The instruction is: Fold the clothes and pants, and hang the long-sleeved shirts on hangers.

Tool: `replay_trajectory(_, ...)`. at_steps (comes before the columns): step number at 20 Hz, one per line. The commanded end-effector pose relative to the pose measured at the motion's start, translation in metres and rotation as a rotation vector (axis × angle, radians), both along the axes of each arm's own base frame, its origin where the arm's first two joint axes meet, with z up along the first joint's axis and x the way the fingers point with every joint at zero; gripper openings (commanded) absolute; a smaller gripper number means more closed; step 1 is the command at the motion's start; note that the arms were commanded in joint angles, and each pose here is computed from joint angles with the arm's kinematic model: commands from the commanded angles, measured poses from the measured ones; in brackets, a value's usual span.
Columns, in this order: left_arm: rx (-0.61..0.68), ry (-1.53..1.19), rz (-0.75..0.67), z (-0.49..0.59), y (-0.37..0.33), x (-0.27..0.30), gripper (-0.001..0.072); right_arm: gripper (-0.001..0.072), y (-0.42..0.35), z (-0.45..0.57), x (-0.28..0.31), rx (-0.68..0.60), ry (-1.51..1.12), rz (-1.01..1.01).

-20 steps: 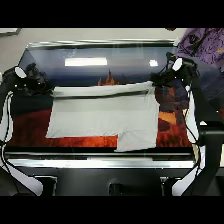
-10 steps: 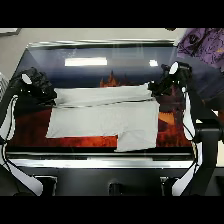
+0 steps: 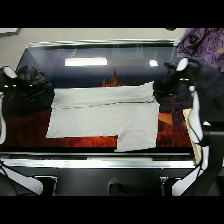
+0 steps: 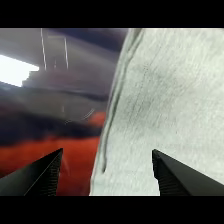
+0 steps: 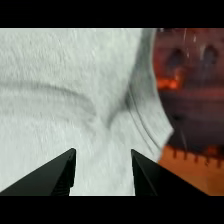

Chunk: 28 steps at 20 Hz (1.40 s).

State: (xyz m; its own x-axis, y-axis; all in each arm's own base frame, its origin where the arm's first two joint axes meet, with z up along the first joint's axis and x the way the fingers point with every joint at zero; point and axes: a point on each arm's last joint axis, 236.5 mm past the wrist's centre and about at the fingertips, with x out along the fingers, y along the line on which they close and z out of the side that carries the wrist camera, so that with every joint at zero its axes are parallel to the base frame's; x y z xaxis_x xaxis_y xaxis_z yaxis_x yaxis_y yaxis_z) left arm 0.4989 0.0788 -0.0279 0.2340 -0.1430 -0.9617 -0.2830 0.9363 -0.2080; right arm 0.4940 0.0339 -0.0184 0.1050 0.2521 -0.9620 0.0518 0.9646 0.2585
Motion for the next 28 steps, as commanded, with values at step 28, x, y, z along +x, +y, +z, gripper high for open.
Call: replay_trajectory(28, -0.087, 0.174, 0.347, -0.032, 0.024, -0.234, 0.0634, 0.0397, 0.033, -0.073, -0.253, 0.61, 0.202, -0.382)
